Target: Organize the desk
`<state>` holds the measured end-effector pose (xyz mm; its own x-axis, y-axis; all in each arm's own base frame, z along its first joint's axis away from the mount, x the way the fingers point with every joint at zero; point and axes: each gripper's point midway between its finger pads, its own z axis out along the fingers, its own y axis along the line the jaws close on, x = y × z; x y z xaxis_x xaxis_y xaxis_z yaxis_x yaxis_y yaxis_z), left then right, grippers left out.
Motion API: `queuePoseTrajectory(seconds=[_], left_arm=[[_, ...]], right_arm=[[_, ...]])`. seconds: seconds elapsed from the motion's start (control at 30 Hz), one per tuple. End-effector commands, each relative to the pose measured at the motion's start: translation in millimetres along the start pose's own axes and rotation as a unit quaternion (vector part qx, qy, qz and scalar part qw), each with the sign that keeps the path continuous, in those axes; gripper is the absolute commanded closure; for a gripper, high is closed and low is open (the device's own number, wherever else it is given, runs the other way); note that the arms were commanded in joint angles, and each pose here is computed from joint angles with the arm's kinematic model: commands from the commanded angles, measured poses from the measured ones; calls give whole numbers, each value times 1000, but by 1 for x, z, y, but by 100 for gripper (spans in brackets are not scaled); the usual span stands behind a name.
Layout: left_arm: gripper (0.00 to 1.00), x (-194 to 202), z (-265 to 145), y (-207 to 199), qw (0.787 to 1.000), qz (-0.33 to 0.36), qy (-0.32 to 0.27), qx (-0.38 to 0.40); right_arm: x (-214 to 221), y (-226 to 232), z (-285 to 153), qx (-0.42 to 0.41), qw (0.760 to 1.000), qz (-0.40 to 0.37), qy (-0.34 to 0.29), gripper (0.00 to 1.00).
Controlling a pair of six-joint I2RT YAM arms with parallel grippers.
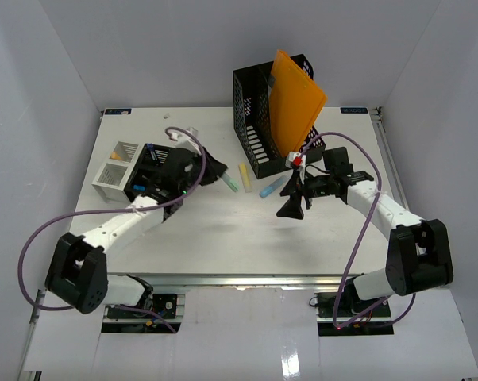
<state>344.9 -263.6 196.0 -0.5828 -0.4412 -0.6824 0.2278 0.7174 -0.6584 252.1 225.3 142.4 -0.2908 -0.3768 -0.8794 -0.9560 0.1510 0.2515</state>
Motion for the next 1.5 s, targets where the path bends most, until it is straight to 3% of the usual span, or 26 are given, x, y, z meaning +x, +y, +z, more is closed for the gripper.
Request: queuePoseTrajectory(seconds=[0.0,0.13,0.33,0.63,1.03,1.2,1.33,1.47], left_arm=[[100,-105,-46,66,982,103,-81,-136],[100,-173,-73,111,949,163,-128,-238],[100,-249,-104,193,915,131,-187,-334],[100,-286,-113,247,890,111,-208,-391],[99,-293,-95,273,886,118,-201,-402],[66,-276,-96,279,887,111,-199,-401],[33,-263,-100,279,891,93,-201,-396],[22,-257,-104,261,904,76,-205,-368]], right_arm=[[-5,8,-15,-12,998,-51,-21,8],[5,-1,-17,8,998,-62,5,8],[10,-7,-20,25,996,-79,22,9],[13,-10,-21,34,995,-84,31,10],[18,-13,-20,32,996,-74,34,10],[21,-18,-19,40,997,-55,36,10],[18,-26,-18,62,997,-21,28,10],[18,-35,-16,88,996,14,21,10]])
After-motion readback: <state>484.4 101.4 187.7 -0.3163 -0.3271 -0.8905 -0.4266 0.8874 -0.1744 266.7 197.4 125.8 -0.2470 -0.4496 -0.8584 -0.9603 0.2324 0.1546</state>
